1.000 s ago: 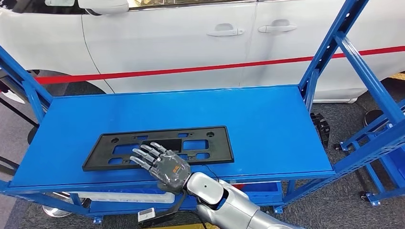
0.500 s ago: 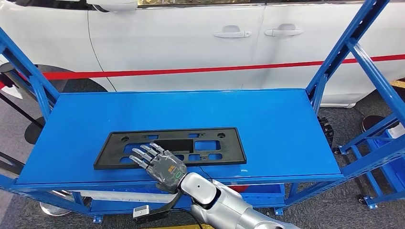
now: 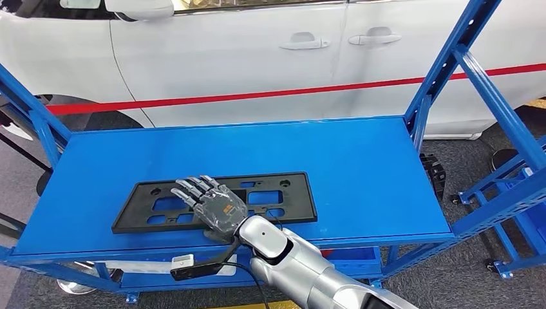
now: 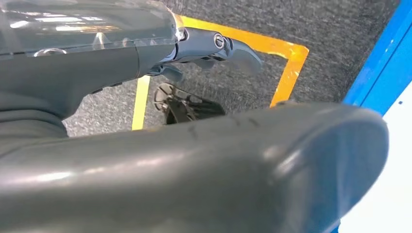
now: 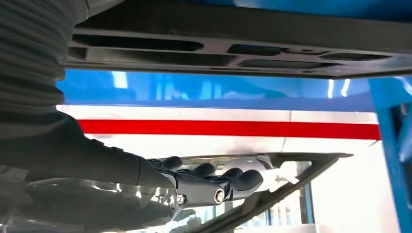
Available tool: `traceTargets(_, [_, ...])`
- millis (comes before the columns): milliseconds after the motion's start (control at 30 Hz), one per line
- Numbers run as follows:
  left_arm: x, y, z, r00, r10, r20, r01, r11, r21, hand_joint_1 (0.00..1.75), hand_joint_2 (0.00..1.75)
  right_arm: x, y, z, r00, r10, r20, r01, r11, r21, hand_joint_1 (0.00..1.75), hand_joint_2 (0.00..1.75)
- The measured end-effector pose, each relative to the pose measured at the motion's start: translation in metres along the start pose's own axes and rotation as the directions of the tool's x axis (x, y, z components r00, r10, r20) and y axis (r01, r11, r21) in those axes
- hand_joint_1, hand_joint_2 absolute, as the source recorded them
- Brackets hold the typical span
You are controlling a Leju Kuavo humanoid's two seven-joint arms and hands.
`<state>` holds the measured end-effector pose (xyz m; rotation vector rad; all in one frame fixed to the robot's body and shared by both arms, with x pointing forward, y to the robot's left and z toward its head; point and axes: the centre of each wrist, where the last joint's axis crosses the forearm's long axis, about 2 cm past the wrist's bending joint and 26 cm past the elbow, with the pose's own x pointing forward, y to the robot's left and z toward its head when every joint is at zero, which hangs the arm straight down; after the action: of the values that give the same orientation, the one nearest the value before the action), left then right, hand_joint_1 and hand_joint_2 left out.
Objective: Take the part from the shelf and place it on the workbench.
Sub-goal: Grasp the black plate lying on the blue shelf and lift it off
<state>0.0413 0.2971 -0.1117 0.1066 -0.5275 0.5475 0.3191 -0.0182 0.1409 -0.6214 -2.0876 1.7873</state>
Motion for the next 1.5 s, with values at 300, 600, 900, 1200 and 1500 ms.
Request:
traceTargets(300, [0.003,0.0,-0.001,1.0,0.001,0.005,-0.001,1.0,0.002,0.0,0.0,-0.005,0.002,0.0,0.997,0.071,0.004,-0.071,0.997,0.032,0.0,1.75])
traceTargets(600, [0.004,0.001,-0.002,1.0,-0.009,0.007,0.009,1.0,0.0,0.0,0.0,-0.005,0.016,0.009,0.982,0.181,-0.058,-0.172,0.976,0.137,0.61,1.75])
traceTargets(900, [0.004,0.002,-0.002,1.0,-0.016,0.01,0.016,1.0,-0.002,0.0,0.0,-0.019,0.026,0.019,0.937,0.282,-0.208,-0.234,0.945,0.228,1.69,1.75])
traceTargets(1200, [0.005,0.005,-0.002,0.999,-0.018,0.033,0.019,1.0,-0.013,0.0,0.0,-0.031,0.031,0.028,0.923,0.296,-0.245,-0.234,0.939,0.252,1.75,1.75])
traceTargets(1500, [0.005,0.006,-0.002,0.989,-0.033,0.146,0.038,0.999,-0.029,0.0,1.75,-0.038,0.033,0.034,0.93,0.27,-0.249,-0.205,0.944,0.257,1.75,1.75])
